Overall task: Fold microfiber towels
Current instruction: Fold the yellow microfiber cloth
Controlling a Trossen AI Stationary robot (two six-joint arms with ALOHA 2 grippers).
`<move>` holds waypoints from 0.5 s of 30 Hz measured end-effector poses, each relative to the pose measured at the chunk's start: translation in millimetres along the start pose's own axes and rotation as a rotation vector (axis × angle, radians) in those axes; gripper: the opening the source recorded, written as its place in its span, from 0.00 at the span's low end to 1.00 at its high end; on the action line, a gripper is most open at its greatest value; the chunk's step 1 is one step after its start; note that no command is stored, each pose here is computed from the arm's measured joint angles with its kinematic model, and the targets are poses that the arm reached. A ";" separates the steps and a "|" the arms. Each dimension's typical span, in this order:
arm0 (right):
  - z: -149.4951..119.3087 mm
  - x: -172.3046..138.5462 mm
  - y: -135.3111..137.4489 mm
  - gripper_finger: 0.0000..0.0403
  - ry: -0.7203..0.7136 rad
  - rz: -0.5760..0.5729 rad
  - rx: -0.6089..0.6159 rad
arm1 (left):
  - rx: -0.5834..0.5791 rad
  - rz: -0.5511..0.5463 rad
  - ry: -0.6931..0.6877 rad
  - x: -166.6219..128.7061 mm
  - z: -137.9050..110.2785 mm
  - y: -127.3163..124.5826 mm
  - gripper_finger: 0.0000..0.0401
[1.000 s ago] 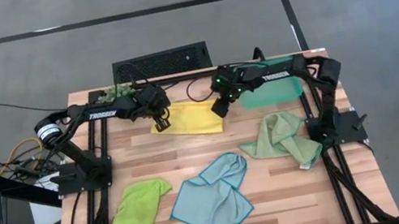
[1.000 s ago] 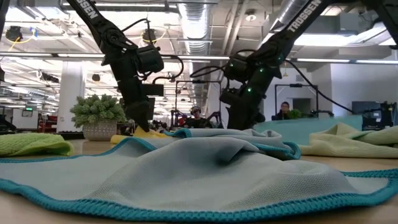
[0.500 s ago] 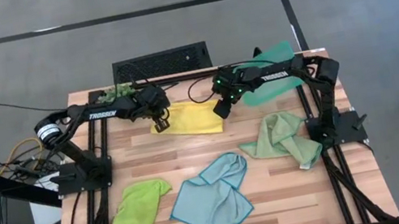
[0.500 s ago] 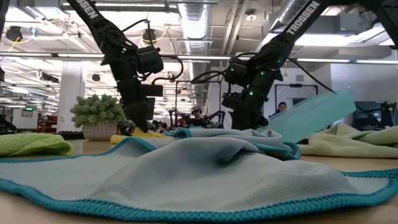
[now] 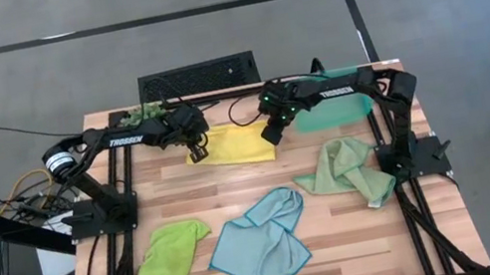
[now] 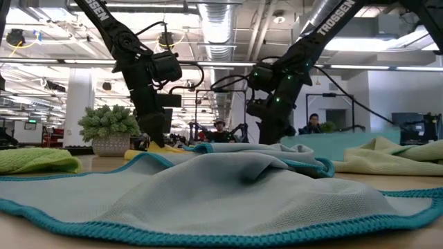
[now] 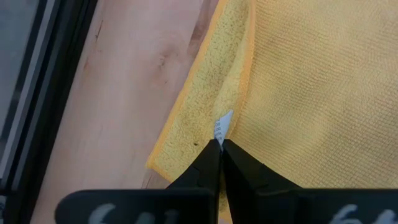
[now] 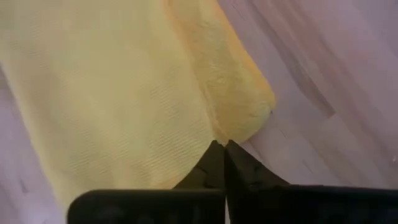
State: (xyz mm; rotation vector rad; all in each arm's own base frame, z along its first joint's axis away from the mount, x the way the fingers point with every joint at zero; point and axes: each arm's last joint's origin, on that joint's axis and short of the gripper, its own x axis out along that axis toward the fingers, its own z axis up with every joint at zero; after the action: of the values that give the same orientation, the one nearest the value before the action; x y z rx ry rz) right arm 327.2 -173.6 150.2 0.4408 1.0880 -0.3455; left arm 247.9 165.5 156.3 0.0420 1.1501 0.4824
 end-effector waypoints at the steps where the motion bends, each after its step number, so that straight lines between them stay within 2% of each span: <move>1: 0.8 -2.5 2.3 0.02 0.005 0.002 -0.005 | 0.000 0.000 0.000 0.0 0.0 0.0 0.00; 8: 9.1 -8.6 13.7 0.02 -0.007 0.008 -0.052 | 0.009 0.007 -0.005 -6.7 -0.2 1.2 0.00; 15: 10.3 -9.1 8.6 0.02 -0.020 -0.073 -0.046 | 0.005 0.062 -0.025 -22.6 0.6 5.7 0.00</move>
State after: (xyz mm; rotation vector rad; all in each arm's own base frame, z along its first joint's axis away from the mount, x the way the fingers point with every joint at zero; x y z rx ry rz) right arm 335.3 -170.8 164.0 0.3571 1.0923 -0.3877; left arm 239.3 162.0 177.7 0.0874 1.1280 0.5325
